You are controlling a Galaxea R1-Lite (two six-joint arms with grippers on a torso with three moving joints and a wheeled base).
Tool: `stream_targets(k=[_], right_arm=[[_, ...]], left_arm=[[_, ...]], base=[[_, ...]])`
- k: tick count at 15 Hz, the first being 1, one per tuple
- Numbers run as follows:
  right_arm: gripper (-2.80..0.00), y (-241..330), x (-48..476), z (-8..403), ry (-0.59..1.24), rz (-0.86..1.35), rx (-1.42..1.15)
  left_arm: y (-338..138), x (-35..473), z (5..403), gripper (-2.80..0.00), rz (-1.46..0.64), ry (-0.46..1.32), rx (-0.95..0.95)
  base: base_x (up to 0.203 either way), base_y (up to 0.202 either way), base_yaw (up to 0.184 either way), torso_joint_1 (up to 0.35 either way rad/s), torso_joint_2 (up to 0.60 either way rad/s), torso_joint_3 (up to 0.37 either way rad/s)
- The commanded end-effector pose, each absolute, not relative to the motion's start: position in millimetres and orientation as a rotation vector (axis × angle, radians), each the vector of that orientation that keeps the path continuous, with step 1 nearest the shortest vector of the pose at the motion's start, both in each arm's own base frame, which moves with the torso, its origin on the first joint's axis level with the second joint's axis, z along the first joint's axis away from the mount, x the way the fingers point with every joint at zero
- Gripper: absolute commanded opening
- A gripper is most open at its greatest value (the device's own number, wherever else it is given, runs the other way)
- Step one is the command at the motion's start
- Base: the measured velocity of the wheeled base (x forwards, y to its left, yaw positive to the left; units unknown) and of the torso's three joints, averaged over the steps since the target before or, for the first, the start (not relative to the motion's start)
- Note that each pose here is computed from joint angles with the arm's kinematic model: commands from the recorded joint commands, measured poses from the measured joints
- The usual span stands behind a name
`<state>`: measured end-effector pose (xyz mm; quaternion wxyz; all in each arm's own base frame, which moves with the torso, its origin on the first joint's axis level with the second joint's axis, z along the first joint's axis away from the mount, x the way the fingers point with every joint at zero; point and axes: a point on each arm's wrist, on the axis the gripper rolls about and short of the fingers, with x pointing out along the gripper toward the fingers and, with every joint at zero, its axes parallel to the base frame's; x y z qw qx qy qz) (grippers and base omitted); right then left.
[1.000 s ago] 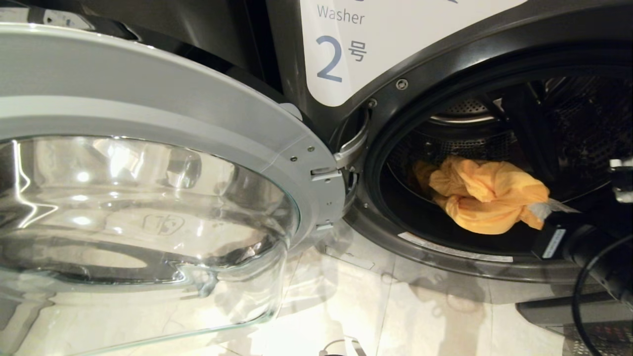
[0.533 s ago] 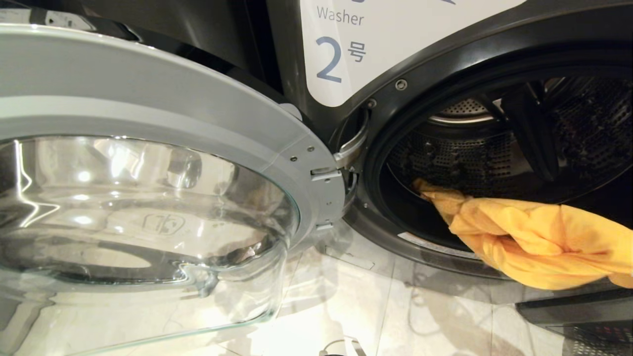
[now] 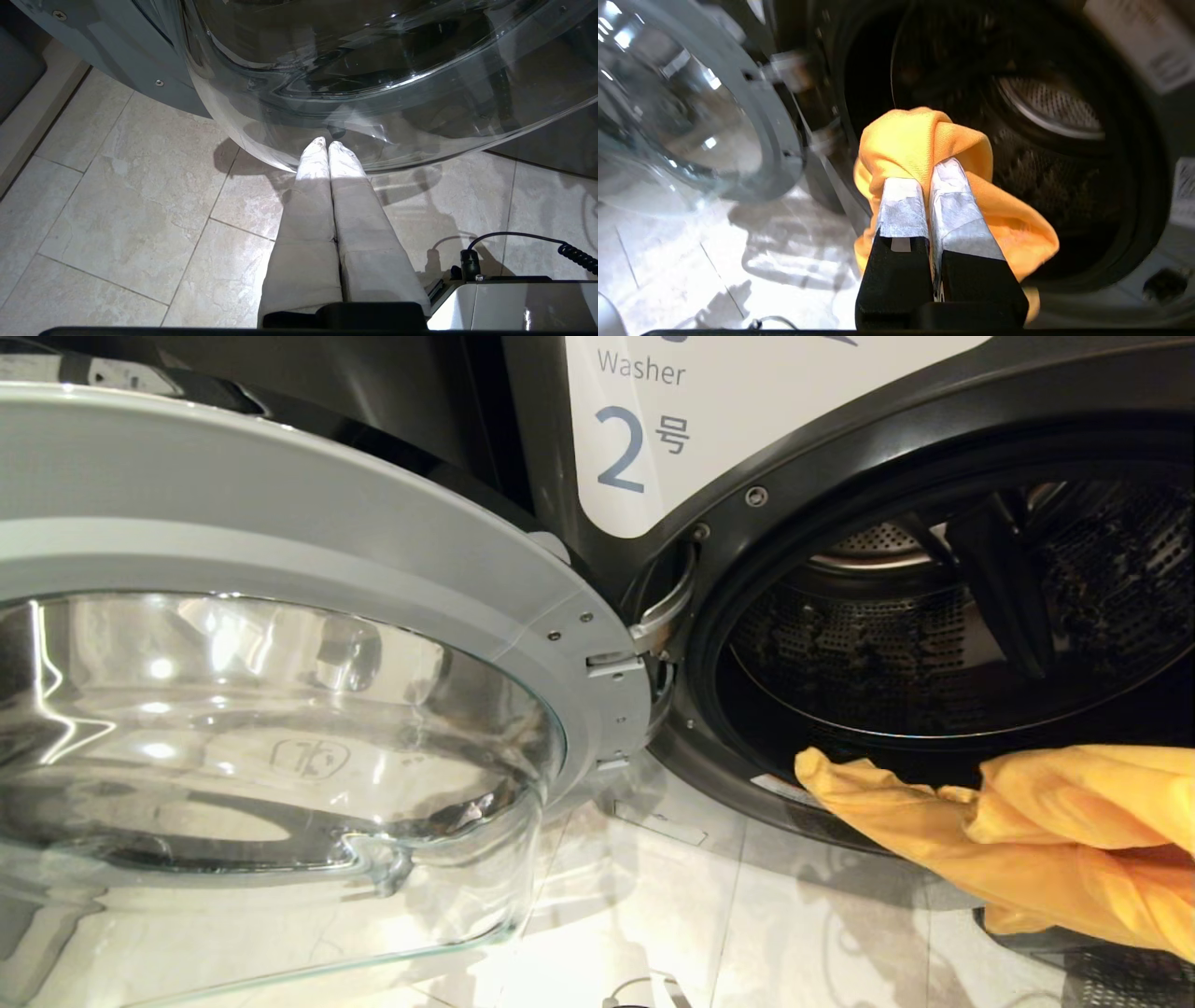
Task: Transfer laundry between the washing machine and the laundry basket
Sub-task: Pick a cloth and place it into the basket
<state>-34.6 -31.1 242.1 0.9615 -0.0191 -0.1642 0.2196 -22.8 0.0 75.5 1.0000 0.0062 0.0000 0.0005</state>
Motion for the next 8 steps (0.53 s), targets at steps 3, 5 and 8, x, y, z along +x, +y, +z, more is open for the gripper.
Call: stream_targets(k=[3, 5, 8], right_arm=[[-2.8, -34, -41, 258, -0.384, 0.52, -0.052], [-2.8, -30, -38, 262, -0.397, 0.556, -0.135], [-2.8, -26, -35, 258, -0.393, 0.621, -0.168]], left_arm=[[0, -23, 75, -2.8, 0.002, 0.0, 0.014], [0, -23, 75, -2.8, 0.002, 0.0, 0.012], [0, -23, 75, -2.8, 0.002, 0.0, 0.012]], base=[[0.0, 0.0, 0.0, 0.0, 0.0, 0.0], [0.0, 0.0, 0.0, 0.0, 0.0, 0.0], [0.0, 0.0, 0.0, 0.0, 0.0, 0.0]])
